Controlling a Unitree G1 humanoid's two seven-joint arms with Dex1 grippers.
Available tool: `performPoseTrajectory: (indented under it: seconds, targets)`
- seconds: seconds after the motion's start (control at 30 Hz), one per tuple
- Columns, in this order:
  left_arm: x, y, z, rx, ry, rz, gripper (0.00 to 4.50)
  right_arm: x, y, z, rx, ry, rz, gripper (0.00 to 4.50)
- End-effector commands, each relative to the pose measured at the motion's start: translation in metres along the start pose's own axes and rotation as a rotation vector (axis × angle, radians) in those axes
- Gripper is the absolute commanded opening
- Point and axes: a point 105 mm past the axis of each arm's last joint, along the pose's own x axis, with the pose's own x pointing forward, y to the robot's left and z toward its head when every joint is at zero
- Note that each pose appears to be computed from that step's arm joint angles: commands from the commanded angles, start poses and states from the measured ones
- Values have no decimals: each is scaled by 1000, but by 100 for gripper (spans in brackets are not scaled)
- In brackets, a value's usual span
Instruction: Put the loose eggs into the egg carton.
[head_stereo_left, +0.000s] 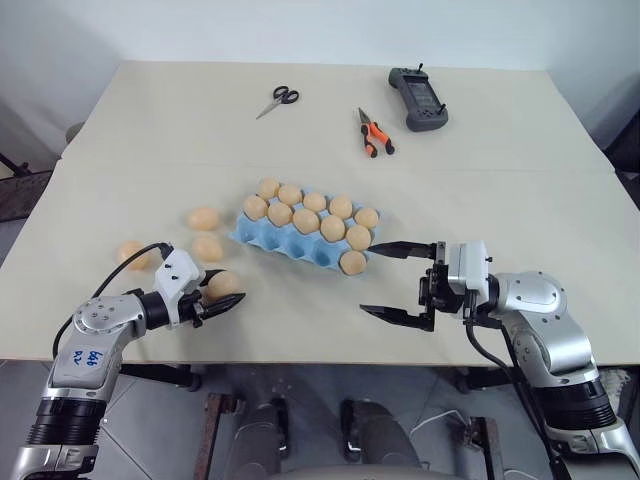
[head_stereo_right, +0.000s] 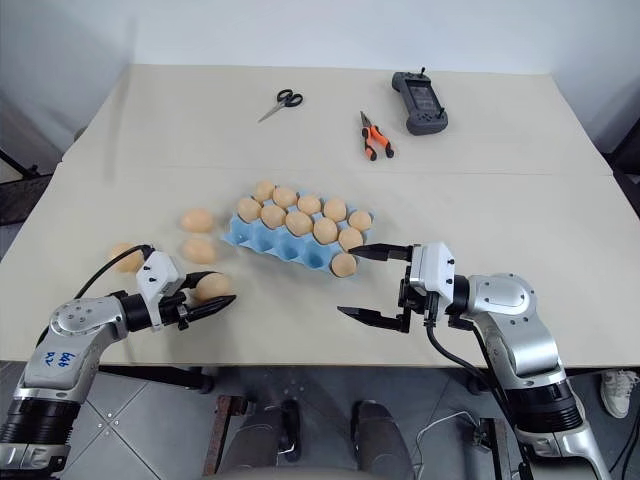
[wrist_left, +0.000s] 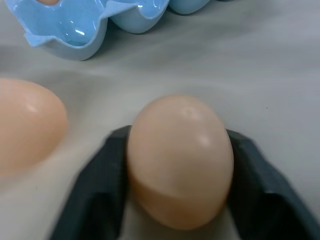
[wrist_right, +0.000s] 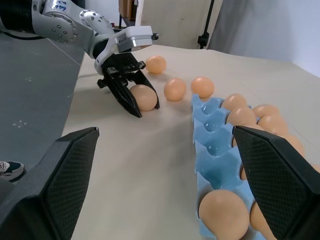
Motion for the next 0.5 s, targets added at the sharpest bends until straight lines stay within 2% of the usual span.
performPoseTrajectory:
  seconds: [0.03, 0.23, 0.5]
  targets:
    - [4, 5, 34, 77, -93, -4, 161, -6, 0, 9, -22, -7, -25, 450]
    - [41, -6, 84, 102, -211, -150, 155, -33, 5, 2, 9, 48, -121, 450]
    - [96, -25, 114, 130, -246, -342, 155, -53, 1, -12, 18, 108, -255, 450]
